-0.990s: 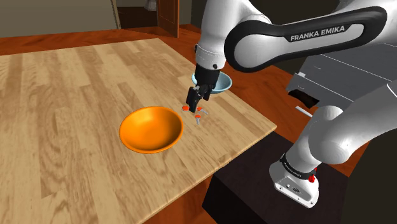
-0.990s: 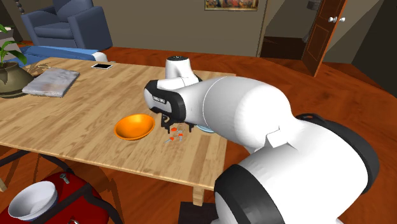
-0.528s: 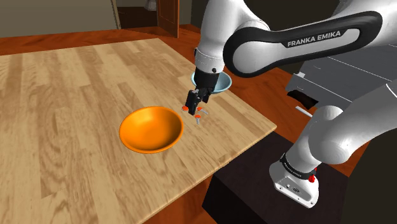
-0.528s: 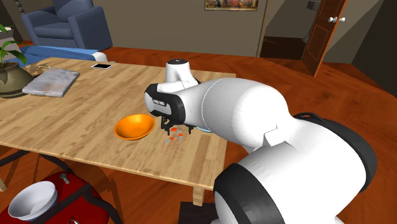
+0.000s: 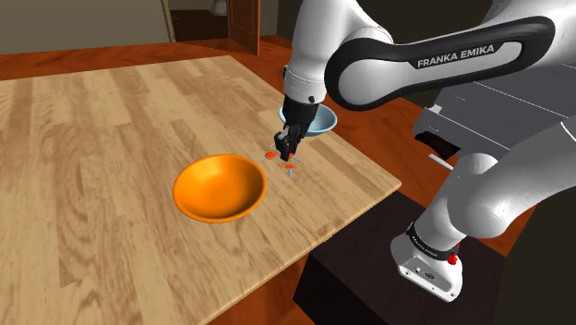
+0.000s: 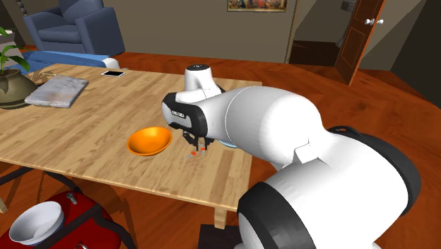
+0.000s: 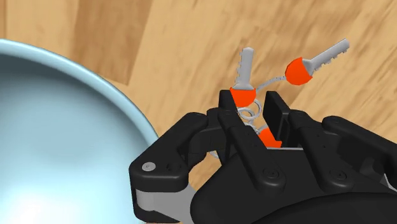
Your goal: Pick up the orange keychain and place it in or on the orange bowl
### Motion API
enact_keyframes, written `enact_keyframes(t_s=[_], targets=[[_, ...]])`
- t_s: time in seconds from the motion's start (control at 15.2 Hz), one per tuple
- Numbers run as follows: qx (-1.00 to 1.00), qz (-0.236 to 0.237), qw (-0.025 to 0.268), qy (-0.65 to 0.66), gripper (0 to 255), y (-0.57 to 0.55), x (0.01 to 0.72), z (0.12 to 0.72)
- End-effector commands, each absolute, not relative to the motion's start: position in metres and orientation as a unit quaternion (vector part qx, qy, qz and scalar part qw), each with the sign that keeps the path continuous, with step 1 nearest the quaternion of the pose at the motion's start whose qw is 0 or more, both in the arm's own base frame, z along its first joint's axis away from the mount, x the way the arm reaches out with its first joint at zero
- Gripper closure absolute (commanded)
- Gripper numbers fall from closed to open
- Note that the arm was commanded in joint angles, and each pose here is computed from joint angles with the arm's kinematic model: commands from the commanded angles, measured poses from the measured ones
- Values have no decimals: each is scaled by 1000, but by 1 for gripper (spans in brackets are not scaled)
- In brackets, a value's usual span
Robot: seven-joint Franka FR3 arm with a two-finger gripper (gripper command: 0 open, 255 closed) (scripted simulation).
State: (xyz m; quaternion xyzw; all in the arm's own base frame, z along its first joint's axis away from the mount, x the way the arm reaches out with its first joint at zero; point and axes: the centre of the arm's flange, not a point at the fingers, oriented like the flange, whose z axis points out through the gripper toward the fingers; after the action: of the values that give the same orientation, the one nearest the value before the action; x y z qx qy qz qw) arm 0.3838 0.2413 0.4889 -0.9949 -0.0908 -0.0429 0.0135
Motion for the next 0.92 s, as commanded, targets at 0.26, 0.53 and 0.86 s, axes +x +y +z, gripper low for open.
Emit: enact_keyframes(t_s=[0.26,0.53,0.86], targets=[[-995,-32,23,-90,255,245,382,488],[-995,-32,23,-90,255,245,382,509],[-995,-32,23,-90,255,245,382,535]])
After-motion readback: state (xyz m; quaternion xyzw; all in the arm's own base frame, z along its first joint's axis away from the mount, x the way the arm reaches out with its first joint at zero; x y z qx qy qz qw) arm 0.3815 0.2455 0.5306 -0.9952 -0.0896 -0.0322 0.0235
